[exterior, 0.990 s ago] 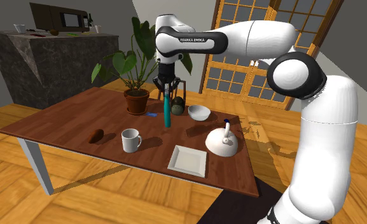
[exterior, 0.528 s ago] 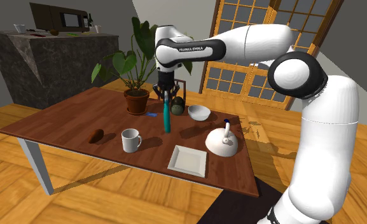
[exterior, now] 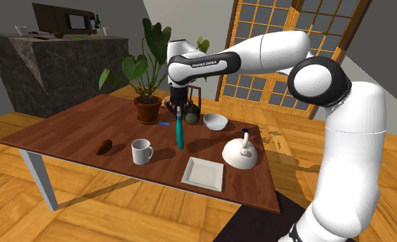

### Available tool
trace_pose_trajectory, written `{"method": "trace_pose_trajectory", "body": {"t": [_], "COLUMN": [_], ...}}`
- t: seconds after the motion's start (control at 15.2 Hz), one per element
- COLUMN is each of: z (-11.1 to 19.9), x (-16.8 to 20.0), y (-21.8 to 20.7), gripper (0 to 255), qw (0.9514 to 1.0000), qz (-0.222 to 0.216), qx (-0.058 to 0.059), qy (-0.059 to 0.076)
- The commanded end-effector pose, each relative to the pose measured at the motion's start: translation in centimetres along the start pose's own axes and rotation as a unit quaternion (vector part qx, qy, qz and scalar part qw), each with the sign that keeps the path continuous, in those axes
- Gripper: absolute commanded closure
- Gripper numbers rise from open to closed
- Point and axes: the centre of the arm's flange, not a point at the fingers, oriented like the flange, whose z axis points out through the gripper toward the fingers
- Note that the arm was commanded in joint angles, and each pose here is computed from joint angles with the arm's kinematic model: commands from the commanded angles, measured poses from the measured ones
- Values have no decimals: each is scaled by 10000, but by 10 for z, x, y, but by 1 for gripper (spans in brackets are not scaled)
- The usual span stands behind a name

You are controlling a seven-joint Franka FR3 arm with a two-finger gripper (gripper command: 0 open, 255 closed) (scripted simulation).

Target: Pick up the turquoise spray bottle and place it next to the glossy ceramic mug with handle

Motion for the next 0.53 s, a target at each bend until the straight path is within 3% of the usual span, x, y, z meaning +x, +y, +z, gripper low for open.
{"method": "trace_pose_trajectory", "body": {"t": [0.0,0.46], "z": [11,24], "x": [-1,-2], "y": [-1,-2], "gripper": [255,255], "qw": [10000,10000], "qz": [1,1], "qx": [3,3], "qy": [3,3]}}
